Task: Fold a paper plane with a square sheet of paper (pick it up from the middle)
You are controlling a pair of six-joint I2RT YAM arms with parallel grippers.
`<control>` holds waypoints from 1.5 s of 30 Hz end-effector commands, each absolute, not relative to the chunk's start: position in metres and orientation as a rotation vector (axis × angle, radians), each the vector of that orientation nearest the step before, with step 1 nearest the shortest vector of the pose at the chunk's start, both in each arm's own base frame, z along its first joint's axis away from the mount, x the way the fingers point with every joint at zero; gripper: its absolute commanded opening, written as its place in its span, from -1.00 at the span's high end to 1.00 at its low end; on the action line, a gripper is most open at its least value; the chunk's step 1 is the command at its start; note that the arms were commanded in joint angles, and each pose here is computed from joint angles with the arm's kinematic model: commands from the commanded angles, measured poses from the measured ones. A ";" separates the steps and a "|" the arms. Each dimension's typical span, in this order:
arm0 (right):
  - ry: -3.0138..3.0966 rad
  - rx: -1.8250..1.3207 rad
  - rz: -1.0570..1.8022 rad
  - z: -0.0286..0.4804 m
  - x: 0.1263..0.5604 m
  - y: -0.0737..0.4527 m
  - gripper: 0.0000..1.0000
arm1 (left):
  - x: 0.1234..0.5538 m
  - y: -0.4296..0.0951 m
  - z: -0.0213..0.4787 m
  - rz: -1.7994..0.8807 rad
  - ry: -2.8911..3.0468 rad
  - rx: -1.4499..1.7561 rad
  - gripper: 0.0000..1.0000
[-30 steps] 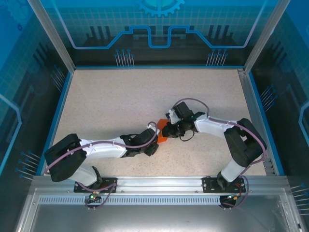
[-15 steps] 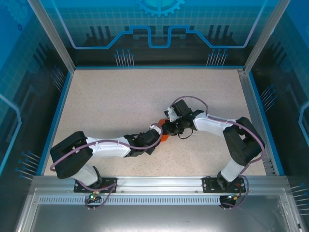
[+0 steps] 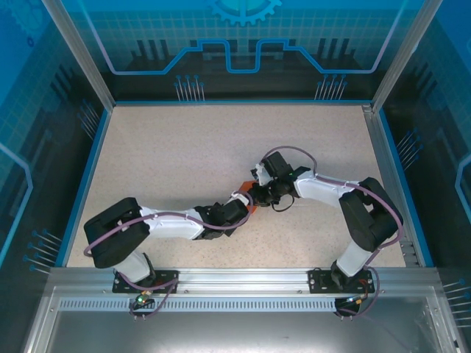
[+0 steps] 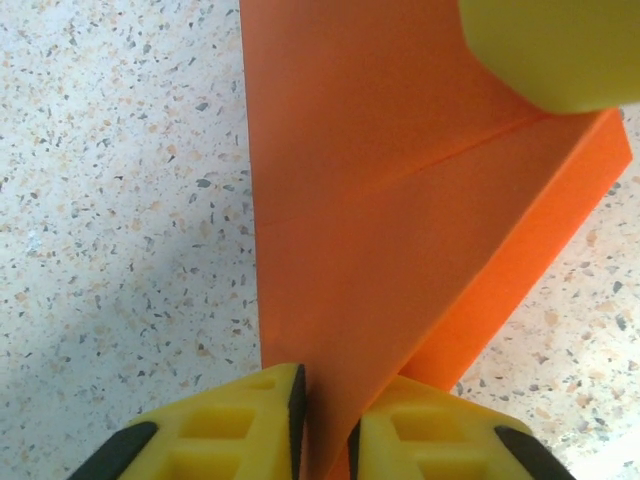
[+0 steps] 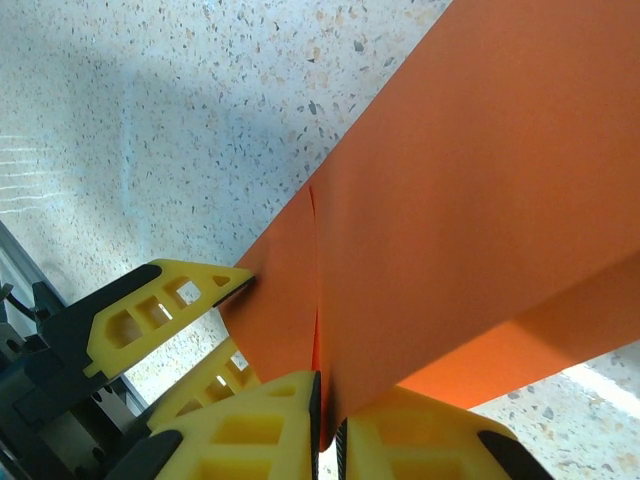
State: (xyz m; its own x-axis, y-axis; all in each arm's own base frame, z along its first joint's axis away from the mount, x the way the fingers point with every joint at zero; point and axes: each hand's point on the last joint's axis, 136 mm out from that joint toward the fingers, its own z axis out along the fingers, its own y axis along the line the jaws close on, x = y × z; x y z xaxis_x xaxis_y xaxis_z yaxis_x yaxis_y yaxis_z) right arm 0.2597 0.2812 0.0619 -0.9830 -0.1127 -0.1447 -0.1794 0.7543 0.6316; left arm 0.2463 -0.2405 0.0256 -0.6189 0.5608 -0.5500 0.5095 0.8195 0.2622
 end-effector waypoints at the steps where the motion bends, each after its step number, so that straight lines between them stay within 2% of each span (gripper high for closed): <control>1: 2.850 -0.275 1.075 0.068 0.256 0.291 0.71 | 0.252 -0.249 0.032 0.120 2.329 0.804 0.64; 22: 2.864 -0.266 1.070 0.060 0.258 0.293 0.71 | 0.245 -0.253 0.039 0.034 2.364 0.752 0.47; 24: 2.865 -0.267 1.070 0.060 0.258 0.293 0.71 | 0.245 -0.253 0.040 0.029 2.362 0.747 0.37; 33: 2.865 -0.265 1.069 0.060 0.259 0.292 0.71 | 0.244 -0.248 0.049 0.023 2.347 0.725 0.33; 41: 2.866 -0.268 1.067 0.060 0.258 0.292 0.71 | 0.243 -0.244 0.042 0.059 2.366 0.736 0.48; 45: 2.862 -0.268 1.064 0.061 0.259 0.293 0.71 | 0.242 -0.244 0.039 0.055 2.373 0.741 0.65</control>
